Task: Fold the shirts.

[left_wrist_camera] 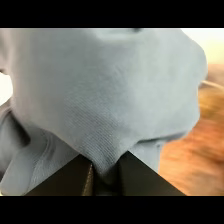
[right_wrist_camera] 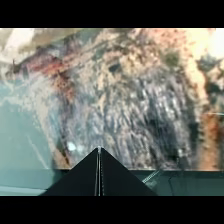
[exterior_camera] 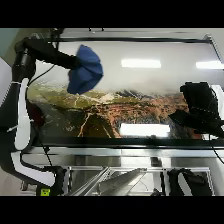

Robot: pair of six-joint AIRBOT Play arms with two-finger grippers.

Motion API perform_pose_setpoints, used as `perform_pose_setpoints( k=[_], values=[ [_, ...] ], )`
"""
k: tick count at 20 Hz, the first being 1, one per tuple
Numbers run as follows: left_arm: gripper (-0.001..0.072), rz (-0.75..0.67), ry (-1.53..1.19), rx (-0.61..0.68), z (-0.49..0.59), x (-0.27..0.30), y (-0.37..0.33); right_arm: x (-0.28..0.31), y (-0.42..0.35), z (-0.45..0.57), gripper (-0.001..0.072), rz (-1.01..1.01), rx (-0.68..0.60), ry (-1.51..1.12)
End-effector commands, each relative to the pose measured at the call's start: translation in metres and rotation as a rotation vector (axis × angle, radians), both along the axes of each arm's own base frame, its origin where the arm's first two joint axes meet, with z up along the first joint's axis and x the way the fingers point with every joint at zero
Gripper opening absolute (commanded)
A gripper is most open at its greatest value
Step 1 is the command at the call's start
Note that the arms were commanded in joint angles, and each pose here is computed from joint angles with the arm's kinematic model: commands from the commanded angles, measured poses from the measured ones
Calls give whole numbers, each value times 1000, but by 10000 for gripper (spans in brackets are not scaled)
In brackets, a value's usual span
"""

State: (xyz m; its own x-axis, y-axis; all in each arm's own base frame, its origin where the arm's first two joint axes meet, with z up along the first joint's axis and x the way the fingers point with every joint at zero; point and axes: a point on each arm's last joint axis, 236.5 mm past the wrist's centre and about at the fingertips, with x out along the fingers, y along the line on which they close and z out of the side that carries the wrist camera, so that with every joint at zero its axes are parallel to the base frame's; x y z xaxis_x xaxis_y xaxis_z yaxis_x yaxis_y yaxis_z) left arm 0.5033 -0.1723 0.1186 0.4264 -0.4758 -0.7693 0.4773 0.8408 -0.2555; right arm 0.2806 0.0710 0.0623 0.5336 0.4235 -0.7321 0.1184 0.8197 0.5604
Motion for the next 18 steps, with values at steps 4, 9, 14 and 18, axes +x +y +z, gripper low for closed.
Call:
perform_pose_setpoints(
  k=[4, 9, 14, 18],
  values=[
    [21, -232, 148, -29, -47, -101, -124, 2, 0, -5, 25, 32, -18, 0],
    [708, -140, 155, -7, -65, -91, -117, -3, 9, -6, 426, 51, 21, 29],
    [708, -9, 388, 77, -94, -101, -22, -8, 39, -6, 434, 191, 73, 18],
    [708, 68, 434, -5, -152, -103, -6, -1, 62, -24, 433, 246, 76, 52]
  ],
)
